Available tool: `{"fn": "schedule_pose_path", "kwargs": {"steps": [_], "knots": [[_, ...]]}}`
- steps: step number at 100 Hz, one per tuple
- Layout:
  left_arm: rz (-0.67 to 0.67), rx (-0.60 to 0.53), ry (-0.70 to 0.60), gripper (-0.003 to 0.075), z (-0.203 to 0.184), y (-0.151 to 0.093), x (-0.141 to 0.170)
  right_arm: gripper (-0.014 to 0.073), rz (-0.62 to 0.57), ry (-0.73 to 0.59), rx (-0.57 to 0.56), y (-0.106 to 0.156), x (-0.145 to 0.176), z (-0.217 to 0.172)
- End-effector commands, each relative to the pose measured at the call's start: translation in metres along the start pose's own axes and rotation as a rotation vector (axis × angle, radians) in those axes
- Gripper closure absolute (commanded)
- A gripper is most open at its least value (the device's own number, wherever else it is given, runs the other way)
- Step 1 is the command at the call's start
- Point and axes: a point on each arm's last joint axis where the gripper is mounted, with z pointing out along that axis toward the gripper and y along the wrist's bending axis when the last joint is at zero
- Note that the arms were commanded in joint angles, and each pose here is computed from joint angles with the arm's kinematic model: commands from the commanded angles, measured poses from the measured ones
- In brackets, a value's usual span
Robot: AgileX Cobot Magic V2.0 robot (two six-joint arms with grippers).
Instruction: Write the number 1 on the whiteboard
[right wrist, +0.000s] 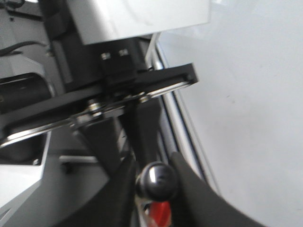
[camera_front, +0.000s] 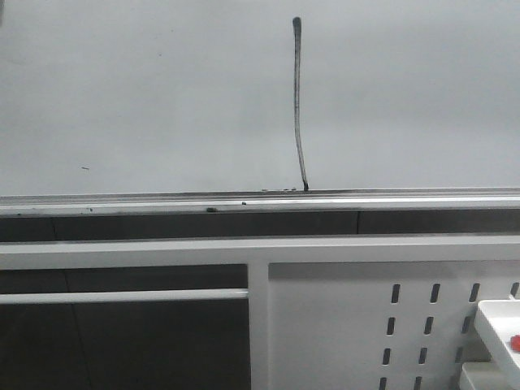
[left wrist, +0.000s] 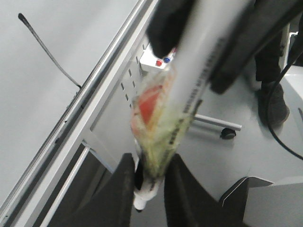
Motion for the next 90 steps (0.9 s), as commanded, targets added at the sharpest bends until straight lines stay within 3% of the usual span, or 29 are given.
{"fn": "schedule_pose_path", "kwargs": {"steps": [1,11,24,38,54,90], "knots": [[-0.065,-0.036,-0.178,0.0740,-0.007,0.004,-0.020,0.0234,-0.006,-0.076,0.069,-0.008,-0.016,-0.007],[-0.106,-0.028,-0.210,0.0740,-0.002,0.003,-0.016,0.0097,-0.011,-0.120,0.130,-0.014,-0.021,-0.013],[-0.195,-0.042,-0.309,0.0740,0.009,0.003,-0.009,0.0108,-0.017,-0.183,0.204,-0.022,-0.030,-0.035],[-0.319,-0.115,-0.476,0.0740,0.017,0.009,-0.001,0.0261,-0.022,-0.189,0.239,-0.028,-0.030,-0.067],[-0.374,-0.190,-0.529,0.0740,0.036,0.017,0.006,0.0669,-0.024,-0.140,0.260,-0.018,-0.006,-0.102],[-0.522,-0.325,-0.449,0.0740,0.107,0.036,0.013,0.0644,0.179,-0.123,0.395,0.021,0.070,-0.143]]}}
